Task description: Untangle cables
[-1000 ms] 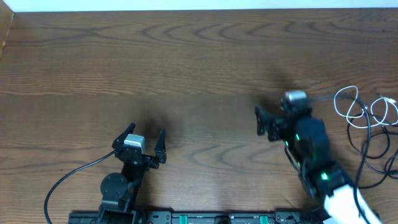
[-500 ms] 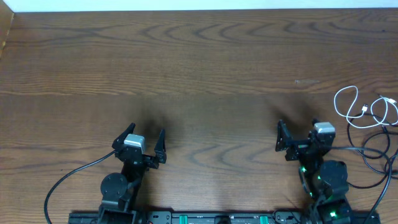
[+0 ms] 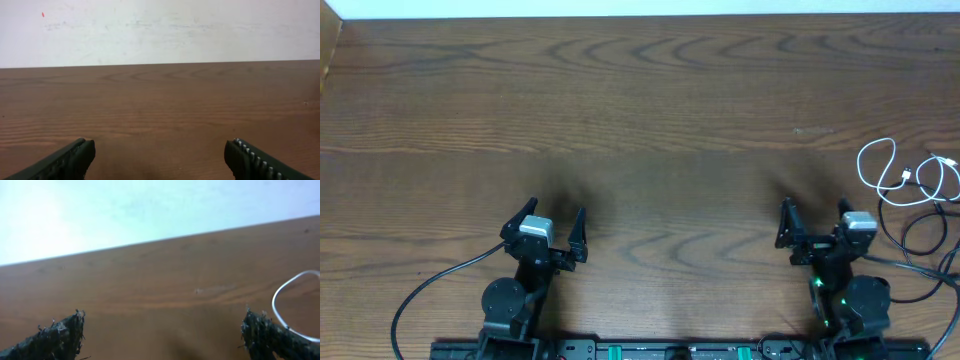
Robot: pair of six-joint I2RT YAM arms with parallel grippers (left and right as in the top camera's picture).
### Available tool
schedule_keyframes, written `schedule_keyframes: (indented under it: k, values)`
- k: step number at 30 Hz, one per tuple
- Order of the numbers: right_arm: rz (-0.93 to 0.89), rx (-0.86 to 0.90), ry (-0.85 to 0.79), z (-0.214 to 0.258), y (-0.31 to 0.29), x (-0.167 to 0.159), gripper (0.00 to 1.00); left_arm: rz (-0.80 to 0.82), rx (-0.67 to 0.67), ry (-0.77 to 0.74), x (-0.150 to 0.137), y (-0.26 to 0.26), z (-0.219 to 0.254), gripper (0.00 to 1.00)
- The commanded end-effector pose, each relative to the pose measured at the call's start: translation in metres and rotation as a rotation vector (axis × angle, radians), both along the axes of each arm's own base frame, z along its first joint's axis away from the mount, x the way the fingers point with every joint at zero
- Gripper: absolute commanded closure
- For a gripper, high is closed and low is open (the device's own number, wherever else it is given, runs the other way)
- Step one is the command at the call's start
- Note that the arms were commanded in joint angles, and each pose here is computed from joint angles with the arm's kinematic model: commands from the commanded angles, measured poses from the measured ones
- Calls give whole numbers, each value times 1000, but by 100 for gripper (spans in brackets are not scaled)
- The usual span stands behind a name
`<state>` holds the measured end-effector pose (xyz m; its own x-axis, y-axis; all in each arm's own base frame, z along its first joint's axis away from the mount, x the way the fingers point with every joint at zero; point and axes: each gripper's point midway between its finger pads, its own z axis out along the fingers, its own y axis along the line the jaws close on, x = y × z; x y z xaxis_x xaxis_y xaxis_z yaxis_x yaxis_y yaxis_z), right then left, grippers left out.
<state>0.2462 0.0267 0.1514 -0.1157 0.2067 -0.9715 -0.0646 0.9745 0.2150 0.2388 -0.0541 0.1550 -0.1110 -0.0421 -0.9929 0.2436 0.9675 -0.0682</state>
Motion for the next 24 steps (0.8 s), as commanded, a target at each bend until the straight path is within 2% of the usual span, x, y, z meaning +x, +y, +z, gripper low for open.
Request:
schedule_keyframes:
  k: [1, 11, 24]
  values:
    - [-6, 7, -27, 6, -4, -1, 1, -22, 19, 42, -2, -4, -15, 13]
    - [21, -224, -44, 5, -6, -1, 1, -22, 19, 42, -2, -4, -15, 13]
    - [-26, -191, -40, 6, -19, 0, 1, -22, 19, 42, -2, -4, -15, 13]
